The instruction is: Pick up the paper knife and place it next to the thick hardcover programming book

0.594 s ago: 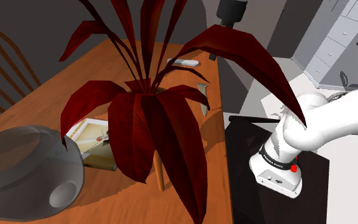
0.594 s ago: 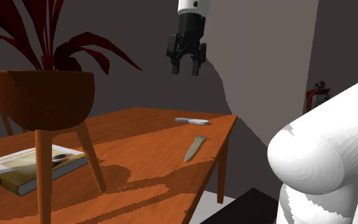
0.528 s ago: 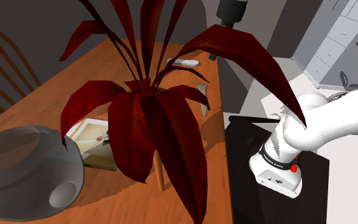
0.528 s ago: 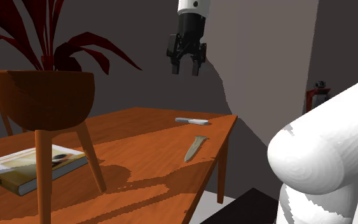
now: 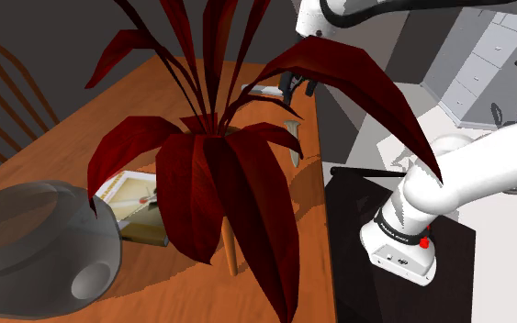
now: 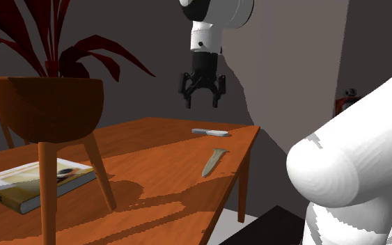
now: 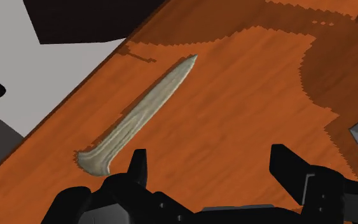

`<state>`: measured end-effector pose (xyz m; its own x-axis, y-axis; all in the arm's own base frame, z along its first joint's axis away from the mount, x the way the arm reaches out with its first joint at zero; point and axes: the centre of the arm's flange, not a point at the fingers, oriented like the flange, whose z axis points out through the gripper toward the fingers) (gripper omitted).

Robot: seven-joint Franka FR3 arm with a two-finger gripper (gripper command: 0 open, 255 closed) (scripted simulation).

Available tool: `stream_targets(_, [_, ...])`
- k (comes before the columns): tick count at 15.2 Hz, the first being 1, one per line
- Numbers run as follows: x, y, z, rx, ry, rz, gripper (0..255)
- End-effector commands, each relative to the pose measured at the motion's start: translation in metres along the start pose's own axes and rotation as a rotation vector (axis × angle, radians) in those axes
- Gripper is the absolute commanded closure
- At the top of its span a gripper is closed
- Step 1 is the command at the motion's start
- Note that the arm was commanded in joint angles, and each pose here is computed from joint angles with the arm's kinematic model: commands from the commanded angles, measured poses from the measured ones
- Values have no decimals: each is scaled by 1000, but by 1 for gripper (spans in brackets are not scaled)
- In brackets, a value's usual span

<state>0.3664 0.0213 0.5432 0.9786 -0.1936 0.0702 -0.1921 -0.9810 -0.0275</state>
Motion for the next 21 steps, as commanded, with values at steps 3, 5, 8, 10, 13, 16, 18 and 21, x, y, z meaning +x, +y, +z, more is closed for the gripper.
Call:
stream_targets(3, [21,12,47,-27,-19,229,0])
stream_targets(5, [29,21,70,-41,-29,340,0])
stream_targets(8, [39,37,105,-61,-45,508,0])
stream_targets(10, [44,49,129,-75,-55,620,0])
stream_targets(13, [48,67,161,-94,-69,778,0])
stream_targets(16, [46,68,177,-94,-69,778,0])
stream_targets(18, [45,69,187,-94,-69,778,0])
stream_targets(21, [44,69,201,-94,-69,778,0])
